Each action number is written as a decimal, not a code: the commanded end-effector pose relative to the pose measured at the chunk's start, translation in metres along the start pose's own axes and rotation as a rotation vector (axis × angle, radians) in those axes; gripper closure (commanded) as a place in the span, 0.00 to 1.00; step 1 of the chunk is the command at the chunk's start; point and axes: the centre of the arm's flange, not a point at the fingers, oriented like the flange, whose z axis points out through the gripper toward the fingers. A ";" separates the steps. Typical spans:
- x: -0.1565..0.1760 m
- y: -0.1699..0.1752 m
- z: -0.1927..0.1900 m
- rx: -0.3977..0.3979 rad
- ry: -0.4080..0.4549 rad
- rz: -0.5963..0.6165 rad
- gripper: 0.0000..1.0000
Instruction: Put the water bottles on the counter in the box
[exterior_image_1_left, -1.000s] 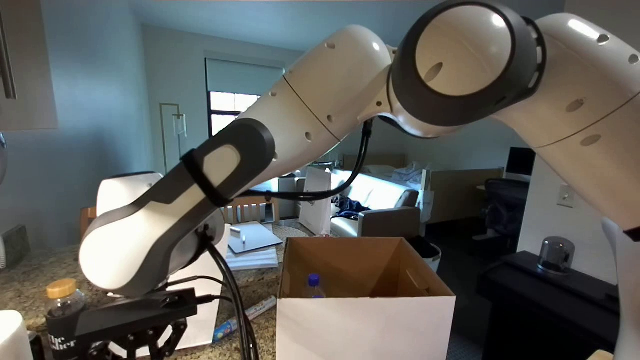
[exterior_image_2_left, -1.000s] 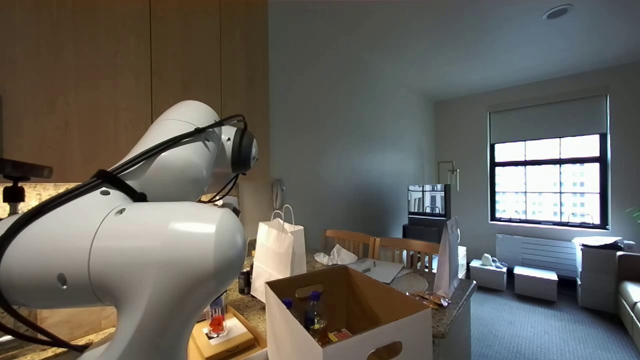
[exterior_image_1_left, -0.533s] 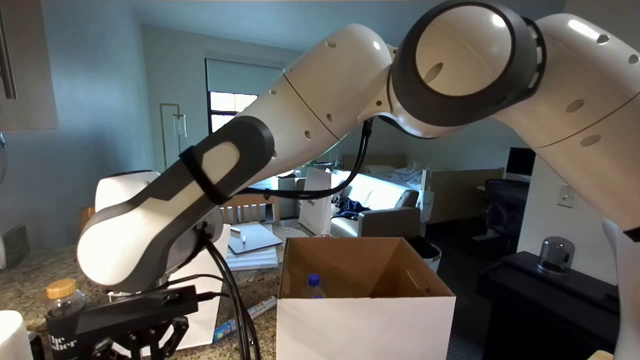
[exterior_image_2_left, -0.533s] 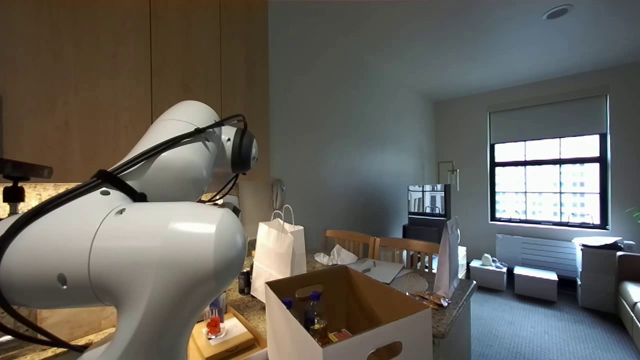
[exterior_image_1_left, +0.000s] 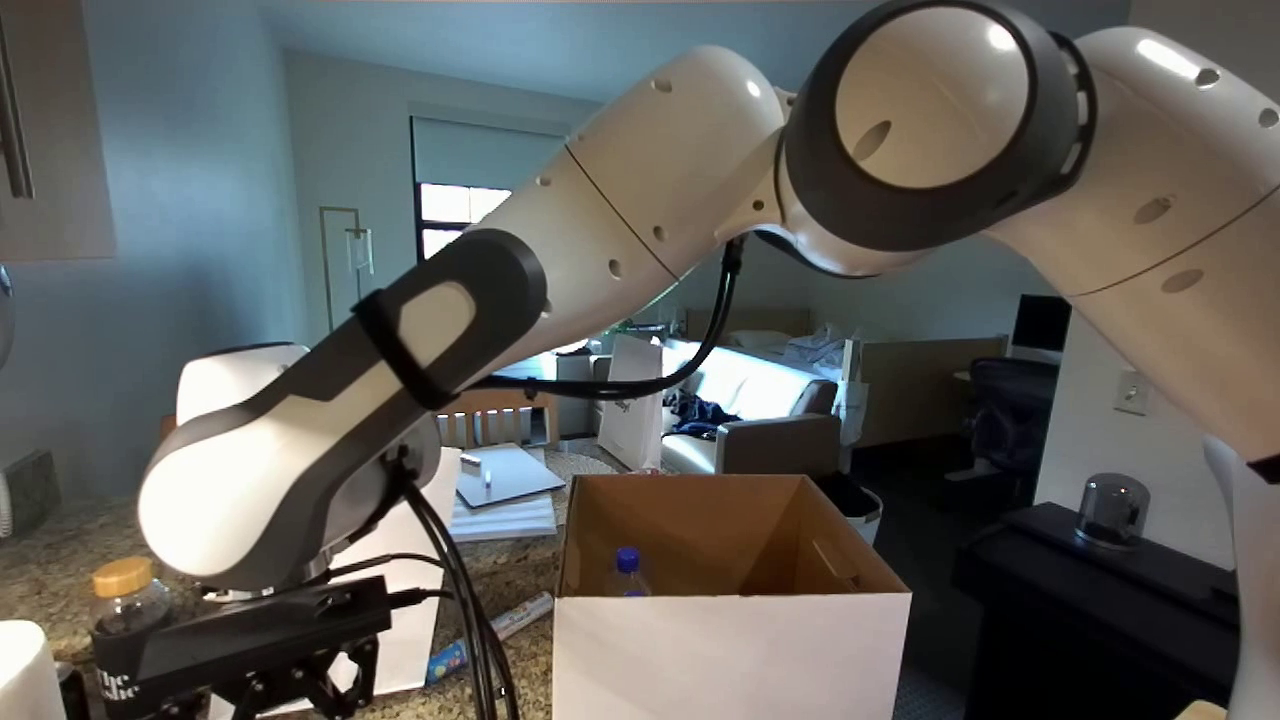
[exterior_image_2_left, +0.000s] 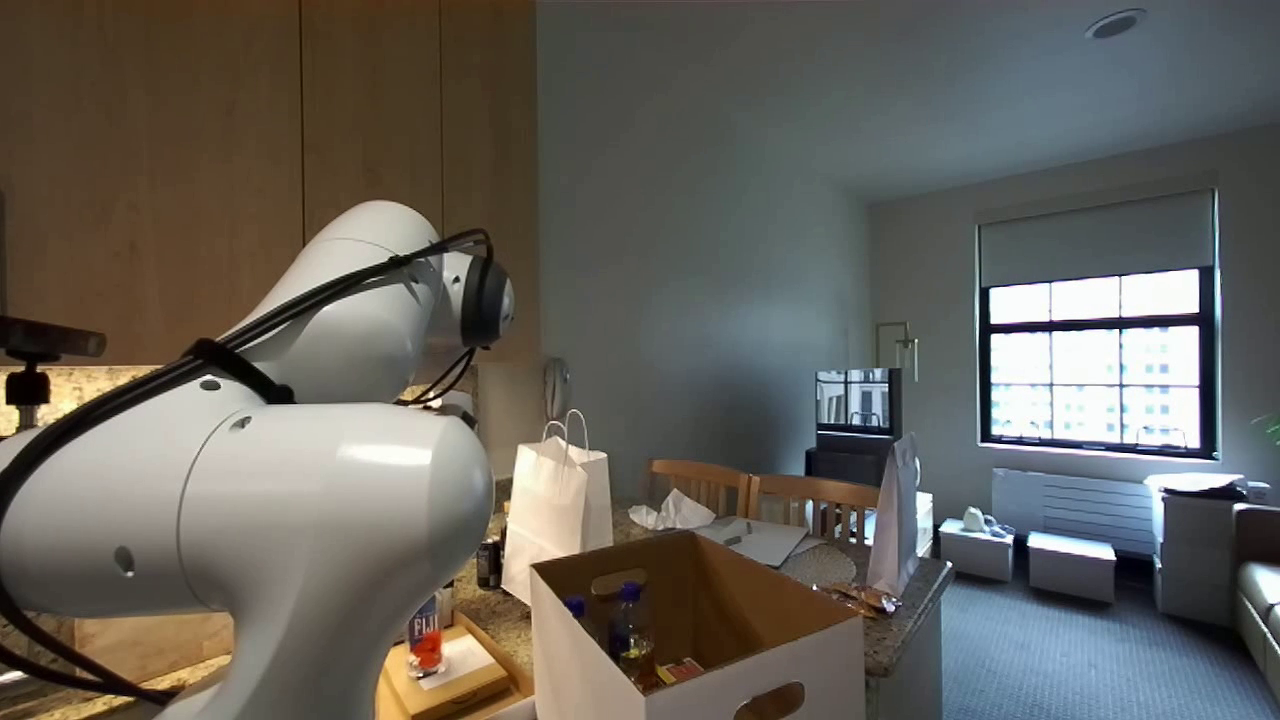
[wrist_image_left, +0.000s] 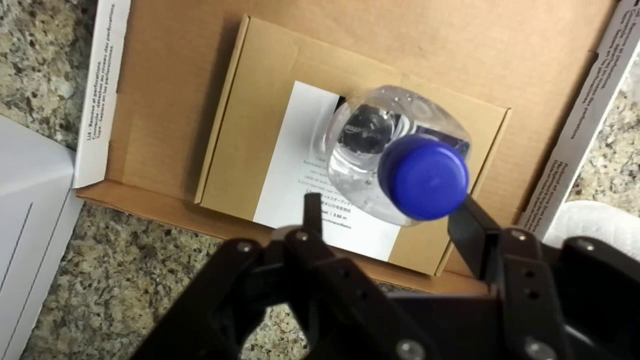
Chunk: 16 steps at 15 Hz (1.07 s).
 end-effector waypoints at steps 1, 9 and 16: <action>-0.008 -0.005 -0.005 0.018 -0.043 -0.039 0.02; -0.015 -0.010 -0.004 0.011 -0.053 -0.072 0.65; -0.020 -0.003 -0.014 -0.001 -0.051 -0.070 0.86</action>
